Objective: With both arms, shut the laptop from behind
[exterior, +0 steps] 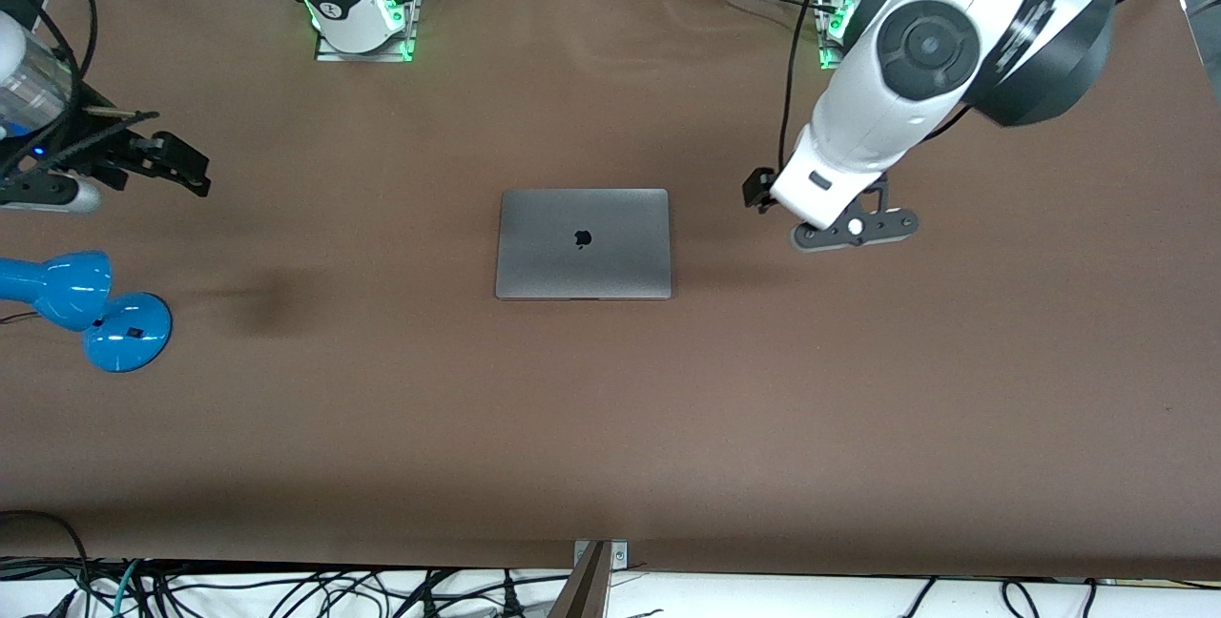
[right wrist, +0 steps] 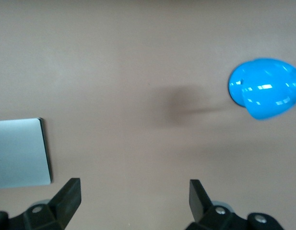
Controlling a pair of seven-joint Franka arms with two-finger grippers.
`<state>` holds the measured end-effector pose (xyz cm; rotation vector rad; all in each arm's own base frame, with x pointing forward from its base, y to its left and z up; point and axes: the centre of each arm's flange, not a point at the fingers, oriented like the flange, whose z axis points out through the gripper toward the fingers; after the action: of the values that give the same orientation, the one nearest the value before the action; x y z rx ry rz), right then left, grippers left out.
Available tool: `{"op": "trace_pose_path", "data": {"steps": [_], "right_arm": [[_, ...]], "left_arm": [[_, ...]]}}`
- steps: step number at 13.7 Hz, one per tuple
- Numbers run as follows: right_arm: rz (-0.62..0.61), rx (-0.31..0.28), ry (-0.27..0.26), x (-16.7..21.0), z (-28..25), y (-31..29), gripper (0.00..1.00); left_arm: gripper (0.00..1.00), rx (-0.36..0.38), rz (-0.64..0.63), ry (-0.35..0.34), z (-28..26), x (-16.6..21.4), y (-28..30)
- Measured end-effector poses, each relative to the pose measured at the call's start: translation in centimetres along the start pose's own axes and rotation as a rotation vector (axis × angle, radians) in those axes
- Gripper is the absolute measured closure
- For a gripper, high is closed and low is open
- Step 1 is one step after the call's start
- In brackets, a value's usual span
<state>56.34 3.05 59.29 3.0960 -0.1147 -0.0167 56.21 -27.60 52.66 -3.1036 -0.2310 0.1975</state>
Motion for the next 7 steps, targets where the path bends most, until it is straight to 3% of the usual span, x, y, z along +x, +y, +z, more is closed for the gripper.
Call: {"op": "trace_pose_path", "data": {"steps": [7], "right_arm": [[0.017,-0.003,-0.052,-1.4,-0.6,4.1,0.0]], "left_arm": [[0.0,0.019,0.125,0.058,-5.3,3.0,-12.3]]}}
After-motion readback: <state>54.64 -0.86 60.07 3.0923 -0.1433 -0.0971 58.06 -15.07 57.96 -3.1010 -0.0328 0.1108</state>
